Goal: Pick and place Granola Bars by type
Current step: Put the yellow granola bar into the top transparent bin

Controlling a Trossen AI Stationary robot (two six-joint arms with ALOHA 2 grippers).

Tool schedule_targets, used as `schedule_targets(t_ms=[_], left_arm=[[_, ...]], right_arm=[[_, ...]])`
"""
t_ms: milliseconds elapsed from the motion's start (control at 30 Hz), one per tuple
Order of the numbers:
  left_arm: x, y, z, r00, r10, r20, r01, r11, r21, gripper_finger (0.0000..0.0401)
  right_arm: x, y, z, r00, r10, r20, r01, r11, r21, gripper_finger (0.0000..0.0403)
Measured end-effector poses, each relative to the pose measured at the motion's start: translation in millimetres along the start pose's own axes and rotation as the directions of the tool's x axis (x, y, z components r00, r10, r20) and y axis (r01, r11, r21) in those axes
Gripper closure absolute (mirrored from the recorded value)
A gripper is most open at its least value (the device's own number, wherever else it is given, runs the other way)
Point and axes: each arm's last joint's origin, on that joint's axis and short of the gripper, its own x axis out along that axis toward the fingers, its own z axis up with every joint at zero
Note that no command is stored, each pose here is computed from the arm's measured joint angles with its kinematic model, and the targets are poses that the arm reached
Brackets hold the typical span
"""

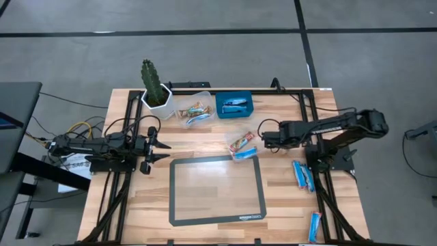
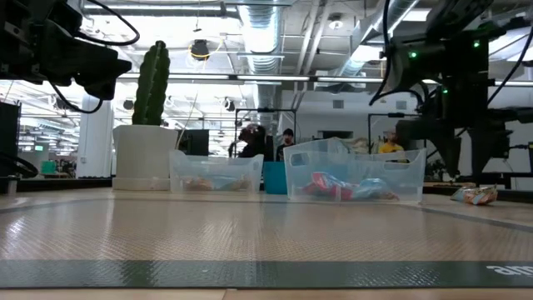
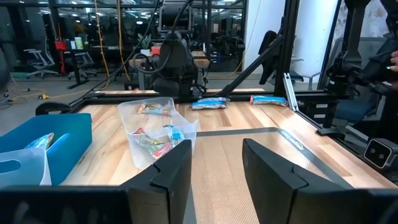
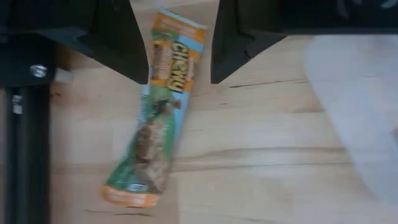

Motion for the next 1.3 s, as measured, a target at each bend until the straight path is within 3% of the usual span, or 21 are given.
schedule_targets(t_ms=[300,567,967,1167,1300], left_arm=[[0.0,0.0,0.0,1.0,0.0,0.0,0.0,1.0,-0.001,0.0266],[0.0,0.0,0.0,1.0,0.001,0.0,-0.001,1.0,-0.001,0.0266],[0.0,0.0,0.0,1.0,0.001,0.0,-0.001,1.0,-0.005,0.0266],[0.0,0.0,0.0,1.0,0.002,0.0,-0.002,1.0,-0.006,0.0266],[0.0,0.0,0.1,1.0,0.002,0.001,-0.002,1.0,-0.004,0.0266]], right_arm=[[8.9,-1.5,5.6,0.995,-0.098,-0.014,0.098,0.995,0.019,0.0249],[21.5,2.5,5.4,0.994,-0.104,-0.018,0.105,0.994,0.038,0.0255],[2.2,6.1,13.3,0.998,-0.013,0.061,0.01,0.999,0.052,0.026],[-5.0,-3.3,16.5,0.997,-0.02,0.068,0.014,0.996,0.088,0.0267],[-13.5,-6.1,9.6,0.997,0.034,0.07,-0.031,0.999,-0.043,0.0268]])
